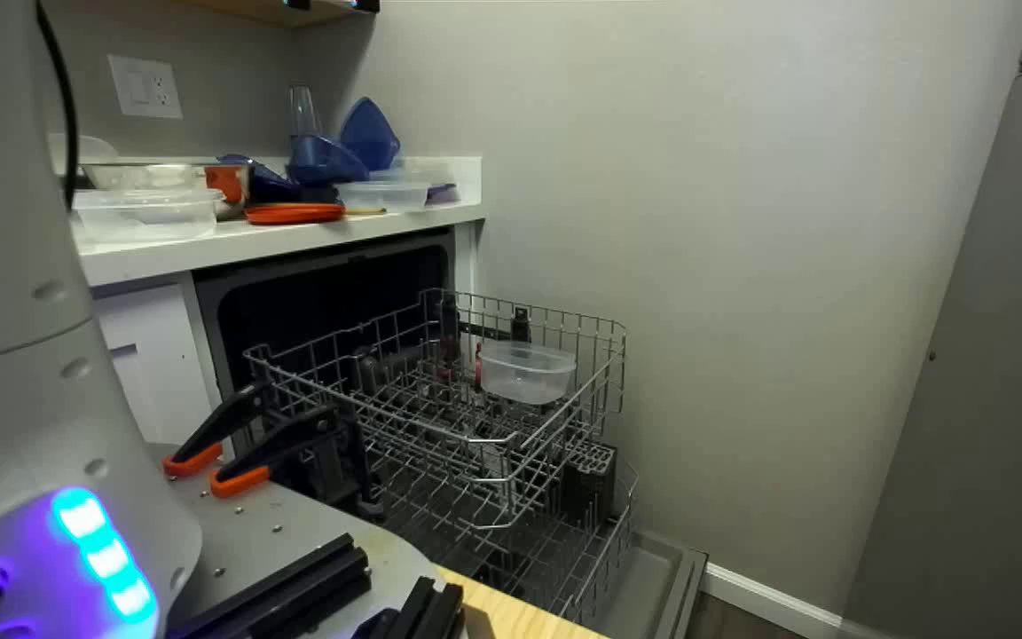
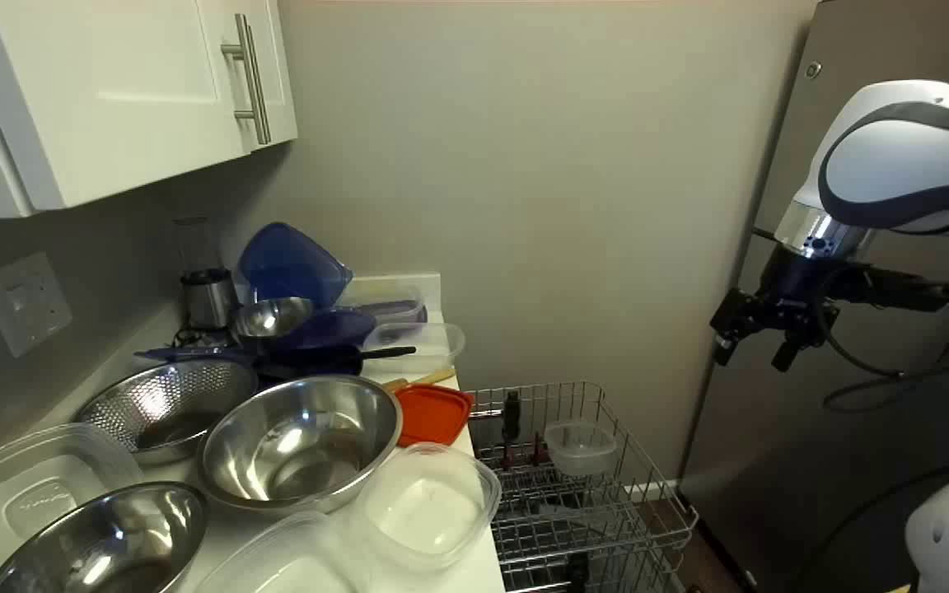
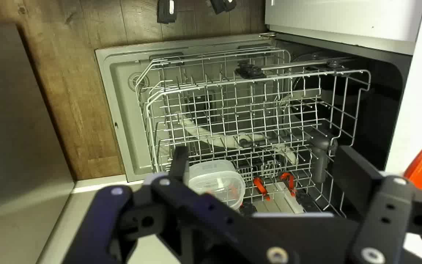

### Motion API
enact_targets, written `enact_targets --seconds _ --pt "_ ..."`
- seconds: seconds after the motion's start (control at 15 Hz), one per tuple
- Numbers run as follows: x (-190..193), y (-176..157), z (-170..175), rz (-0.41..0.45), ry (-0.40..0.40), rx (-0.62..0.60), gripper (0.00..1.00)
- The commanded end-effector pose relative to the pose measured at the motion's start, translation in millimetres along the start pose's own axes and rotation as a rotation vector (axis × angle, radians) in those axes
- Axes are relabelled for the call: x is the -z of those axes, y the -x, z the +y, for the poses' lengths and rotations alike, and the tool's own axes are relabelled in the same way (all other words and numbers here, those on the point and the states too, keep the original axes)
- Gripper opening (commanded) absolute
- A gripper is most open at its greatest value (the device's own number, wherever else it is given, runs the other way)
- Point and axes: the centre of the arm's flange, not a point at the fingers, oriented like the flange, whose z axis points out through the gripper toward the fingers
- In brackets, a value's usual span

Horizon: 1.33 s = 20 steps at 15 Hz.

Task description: Move the bowl in the dishwasher

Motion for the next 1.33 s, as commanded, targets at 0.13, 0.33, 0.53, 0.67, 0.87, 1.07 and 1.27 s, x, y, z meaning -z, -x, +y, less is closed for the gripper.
enact_targets --seconds 0.13,0.33,0.53,0.67,0.87,1.07,1.27 --pt "0 0 0 0.000 0.000 0.000 1.00" --pt "0 0 0 0.000 0.000 0.000 1.00" --pt "0 0 0 0.000 0.000 0.000 1.00" --pt "0 0 0 0.000 0.000 0.000 1.00" --pt "0 0 0 0.000 0.000 0.000 1.00" --pt "-2 -17 -2 0.018 0.024 0.017 1.00" --pt "-7 -38 -1 0.043 0.025 0.041 1.00"
